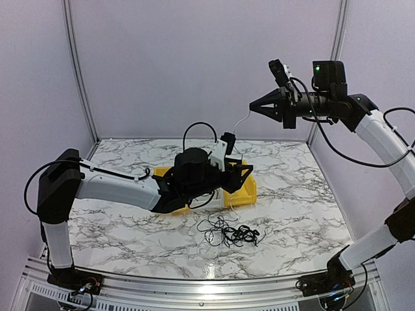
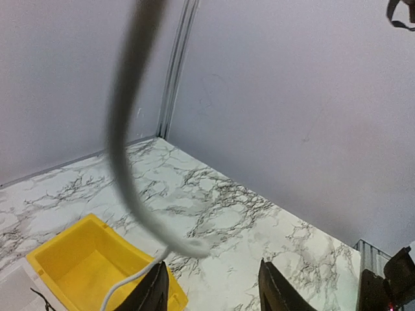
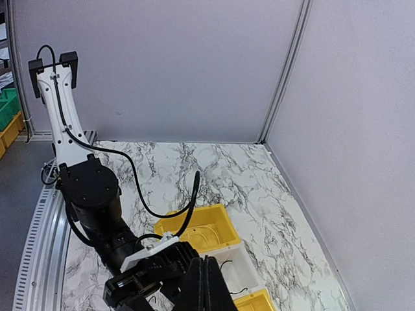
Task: Untangle the cables
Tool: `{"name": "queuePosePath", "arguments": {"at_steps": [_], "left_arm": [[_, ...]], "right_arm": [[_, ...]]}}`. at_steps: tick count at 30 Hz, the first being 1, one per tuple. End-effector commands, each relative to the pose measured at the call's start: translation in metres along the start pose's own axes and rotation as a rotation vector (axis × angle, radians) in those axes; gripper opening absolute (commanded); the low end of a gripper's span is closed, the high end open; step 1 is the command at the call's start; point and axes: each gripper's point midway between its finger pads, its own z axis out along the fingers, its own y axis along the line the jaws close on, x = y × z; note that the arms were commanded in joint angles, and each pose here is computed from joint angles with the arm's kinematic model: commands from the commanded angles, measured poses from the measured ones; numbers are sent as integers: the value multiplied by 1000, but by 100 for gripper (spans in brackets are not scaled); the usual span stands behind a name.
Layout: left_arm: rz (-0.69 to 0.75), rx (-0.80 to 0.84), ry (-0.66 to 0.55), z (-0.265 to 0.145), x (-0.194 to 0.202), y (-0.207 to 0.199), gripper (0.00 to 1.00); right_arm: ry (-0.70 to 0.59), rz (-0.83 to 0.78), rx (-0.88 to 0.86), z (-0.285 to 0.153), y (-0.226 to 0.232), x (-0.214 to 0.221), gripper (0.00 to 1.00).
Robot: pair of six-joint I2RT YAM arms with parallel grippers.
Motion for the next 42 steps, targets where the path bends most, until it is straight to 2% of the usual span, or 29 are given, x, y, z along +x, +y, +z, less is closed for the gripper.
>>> {"name": "queuePosePath", "arguments": {"at_steps": [1, 9, 11, 14, 17, 19, 23, 26, 30, 34, 38, 42], "left_arm": [[4, -25, 9, 4, -3, 7, 46], [-32, -101, 46, -5, 12, 23, 40], [-32, -143, 42, -8, 11, 30, 43], [24, -108, 49, -5, 10, 24, 50], [79, -39, 48, 2, 6, 10, 50], [106, -19, 42, 5, 3, 5, 44], [148, -18, 24, 3, -6, 3, 20], [160, -3, 20, -9, -11, 0, 9], [155, 70, 11, -44, -28, -13, 1], [187, 195, 65, -89, -35, -32, 0], [203, 187, 80, -120, -49, -28, 0], [184, 105, 81, -137, -61, -5, 0]], "right_arm": [[-38, -31, -11, -10, 11, -24, 0], [-29, -24, -18, -7, 9, -19, 0], [-31, -23, -21, -7, 10, -19, 0], [-31, -19, -23, -6, 9, -18, 0], [-31, -16, -21, -4, 7, -18, 0], [-28, -15, -18, -4, 6, -17, 0], [-21, -12, -8, -3, 4, -13, 0], [-9, 7, 49, -5, -11, -4, 0], [48, 58, 204, -13, -50, 34, 1], [142, 173, 309, -18, -72, 116, 0], [189, 210, 165, 1, -35, 167, 1], [242, 201, 51, 17, 5, 189, 13]]}}
